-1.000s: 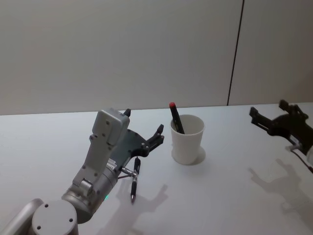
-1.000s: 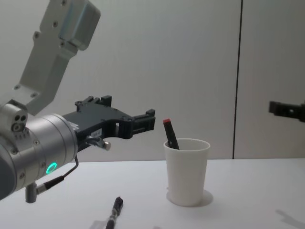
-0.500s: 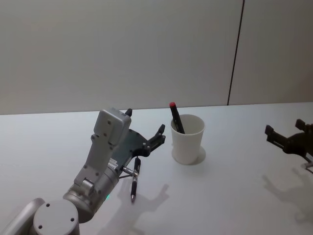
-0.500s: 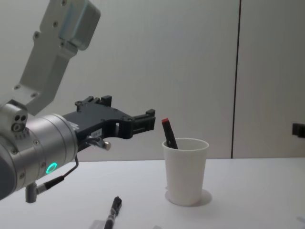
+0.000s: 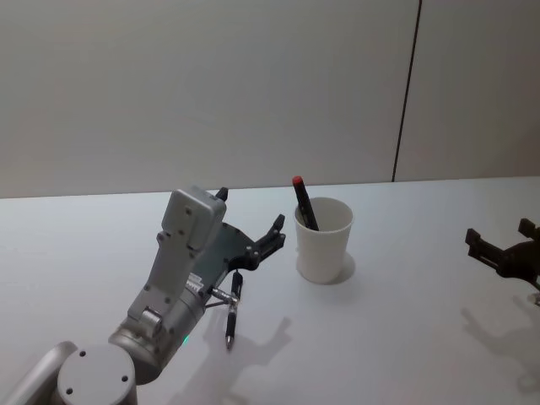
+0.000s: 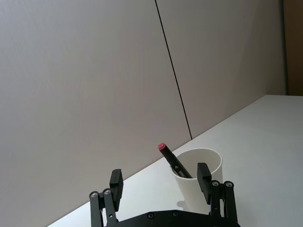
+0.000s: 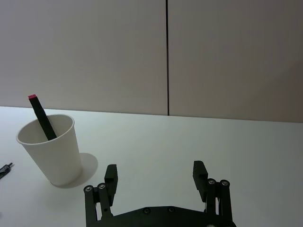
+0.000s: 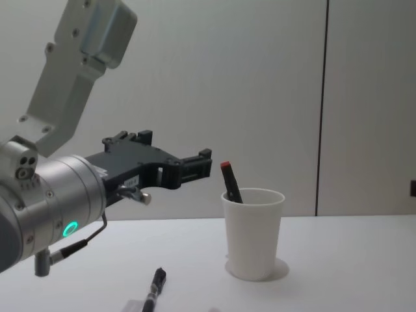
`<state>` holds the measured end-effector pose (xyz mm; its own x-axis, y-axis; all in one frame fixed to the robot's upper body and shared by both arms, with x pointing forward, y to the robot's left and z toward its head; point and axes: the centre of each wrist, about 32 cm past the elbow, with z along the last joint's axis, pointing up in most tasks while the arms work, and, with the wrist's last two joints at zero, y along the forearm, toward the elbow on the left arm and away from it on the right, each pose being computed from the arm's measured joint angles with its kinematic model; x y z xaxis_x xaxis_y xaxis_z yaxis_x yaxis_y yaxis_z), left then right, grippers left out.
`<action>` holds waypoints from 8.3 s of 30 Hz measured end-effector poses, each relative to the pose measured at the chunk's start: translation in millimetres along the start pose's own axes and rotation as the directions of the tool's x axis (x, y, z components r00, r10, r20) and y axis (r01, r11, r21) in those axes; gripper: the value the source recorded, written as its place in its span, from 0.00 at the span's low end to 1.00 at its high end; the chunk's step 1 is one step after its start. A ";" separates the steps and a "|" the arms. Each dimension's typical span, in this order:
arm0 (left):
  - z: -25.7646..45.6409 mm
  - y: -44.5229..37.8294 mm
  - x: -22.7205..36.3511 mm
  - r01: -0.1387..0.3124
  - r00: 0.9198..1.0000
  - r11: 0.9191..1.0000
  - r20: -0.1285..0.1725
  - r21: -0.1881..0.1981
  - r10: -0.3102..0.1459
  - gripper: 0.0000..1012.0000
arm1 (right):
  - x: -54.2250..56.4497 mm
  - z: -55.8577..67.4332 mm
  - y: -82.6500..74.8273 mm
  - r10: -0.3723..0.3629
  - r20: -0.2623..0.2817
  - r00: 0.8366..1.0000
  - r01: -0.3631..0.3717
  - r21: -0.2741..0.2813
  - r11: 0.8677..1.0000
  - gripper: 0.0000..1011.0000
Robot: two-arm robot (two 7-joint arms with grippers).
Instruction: Place the pen into the pen holder.
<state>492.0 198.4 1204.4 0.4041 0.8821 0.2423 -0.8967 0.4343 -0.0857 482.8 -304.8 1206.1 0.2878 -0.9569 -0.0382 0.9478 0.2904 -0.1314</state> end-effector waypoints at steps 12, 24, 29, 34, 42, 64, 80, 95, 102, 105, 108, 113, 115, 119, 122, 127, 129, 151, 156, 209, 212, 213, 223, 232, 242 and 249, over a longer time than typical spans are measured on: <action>4.8 0.9 1.4 -0.006 1.000 0.998 0.003 0.055 0.006 0.99 | 0.4 -1.1 -3.1 -0.005 0.000 1.000 0.005 -0.009 1.000 0.99; 13.2 2.1 3.5 -0.029 1.000 0.984 0.016 0.175 0.026 0.99 | 0.4 -1.5 -4.2 -0.008 -0.001 1.000 0.008 -0.012 1.000 0.99; 16.3 1.4 3.3 -0.042 0.999 0.975 0.013 0.220 0.040 0.99 | 0.5 -1.5 -4.4 -0.008 -0.001 1.000 0.008 -0.013 1.000 0.99; 19.7 0.1 2.6 -0.055 0.998 0.961 0.005 0.272 0.056 0.99 | 0.6 -1.5 -4.6 -0.008 0.000 1.000 0.008 -0.014 1.000 0.99; 24.7 -2.4 0.5 -0.067 0.997 0.939 -0.009 0.338 0.075 0.99 | 0.5 -1.5 -4.7 -0.009 0.000 1.000 0.009 -0.014 1.000 0.99; 23.4 -11.4 -14.2 -0.083 0.993 0.858 -0.034 0.507 0.117 0.99 | 0.4 -1.7 -4.8 -0.009 0.000 1.000 0.009 -0.014 1.000 0.99; 13.2 -23.3 -12.7 -0.074 0.988 0.821 -0.073 0.567 0.139 0.99 | 0.4 -1.7 -4.8 -0.009 0.000 1.000 0.009 -0.014 1.000 0.99; 4.1 -30.6 -3.9 -0.041 0.987 0.807 -0.100 0.589 0.122 0.99 | 0.4 -1.7 -4.8 -0.009 0.000 1.000 0.009 -0.015 1.000 0.99; -0.9 -31.8 -1.3 -0.019 0.989 0.799 -0.105 0.600 0.102 0.99 | 0.4 -1.7 -4.8 -0.009 0.000 1.000 0.009 -0.015 1.000 0.99; -2.6 -32.2 -0.4 -0.012 0.990 0.796 -0.106 0.605 0.096 0.99 | 0.4 -1.7 -4.8 -0.009 0.000 1.000 0.009 -0.015 1.000 0.99; -3.9 -32.8 0.2 -0.005 0.990 0.793 -0.107 0.610 0.089 0.99 | 0.4 -1.7 -4.8 -0.009 0.000 1.000 0.009 -0.015 1.000 0.99; -5.8 -34.1 1.2 0.004 0.991 0.787 -0.109 0.617 0.081 0.99 | 0.4 -1.7 -4.8 -0.009 0.000 1.000 0.009 -0.014 1.000 0.99; -6.2 -34.5 1.4 0.006 0.991 0.785 -0.110 0.619 0.079 0.99 | 0.4 -1.7 -4.8 -0.009 0.000 1.000 0.009 -0.015 1.000 0.99; -7.2 -35.4 2.0 0.012 0.991 0.782 -0.114 0.623 0.075 0.99 | 0.4 -1.7 -4.8 -0.009 0.000 1.000 0.009 -0.015 1.000 0.99; -8.0 -36.3 2.3 0.017 0.990 0.779 -0.120 0.627 0.075 0.99 | 0.4 -1.7 -4.8 -0.009 0.000 1.000 0.009 -0.015 1.000 0.99; -8.6 -37.2 2.8 0.023 0.988 0.777 -0.134 0.630 0.080 0.99 | 0.4 -1.7 -4.8 -0.009 0.000 1.000 0.009 -0.015 1.000 0.99; -8.7 -37.7 3.0 0.025 0.986 0.776 -0.144 0.630 0.085 0.99 | 0.4 -1.7 -4.8 -0.009 0.000 1.000 0.009 -0.015 1.000 0.99; -9.3 -39.5 4.2 0.019 0.973 0.767 -0.188 0.642 0.133 0.95 | 0.4 -1.7 -4.8 -0.009 0.000 1.000 0.009 -0.015 1.000 0.99; -9.7 -39.3 4.1 0.020 0.974 0.762 -0.184 0.648 0.130 0.85 | 0.4 -1.7 -4.8 -0.009 0.000 1.000 0.009 -0.015 1.000 0.99; -8.0 -37.1 5.8 -0.015 0.981 0.802 -0.146 0.597 0.128 0.14 | 0.4 -1.7 -4.8 -0.009 0.000 1.000 0.009 -0.015 1.000 0.99; -6.7 -36.1 7.7 -0.028 0.982 0.821 -0.139 0.570 0.130 0.14 | 0.4 -1.7 -4.8 -0.009 0.000 1.000 0.009 -0.015 1.000 0.99; -6.4 -35.8 8.1 -0.031 0.982 0.826 -0.137 0.562 0.131 0.14 | 0.4 -1.7 -4.8 -0.009 0.000 1.000 0.009 -0.015 1.000 0.99; -4.8 -30.3 14.2 -0.055 0.983 0.892 -0.134 0.449 0.128 0.14 | 0.4 -1.7 -4.8 -0.009 0.000 1.000 0.009 -0.015 1.000 0.99; -4.6 -23.8 21.4 -0.050 0.983 0.950 -0.150 0.308 0.101 0.14 | 0.4 -1.7 -4.8 -0.009 0.000 1.000 0.009 -0.015 1.000 0.99; -4.0 -16.3 32.2 -0.010 0.989 0.989 -0.147 0.147 0.032 0.14 | 0.4 -1.8 -4.8 -0.009 0.000 1.000 0.009 -0.015 1.000 0.99; -2.0 -12.5 41.3 0.040 0.991 0.998 -0.132 0.053 -0.033 0.14 | 0.4 -1.7 -4.8 -0.009 0.000 1.000 0.009 -0.015 1.000 0.99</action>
<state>520.3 229.8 1213.5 0.4537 0.8836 0.1155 -0.8880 0.4592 -0.0246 478.1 -306.6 1205.1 0.2796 -0.9594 -0.0375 0.9482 0.2821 -0.1462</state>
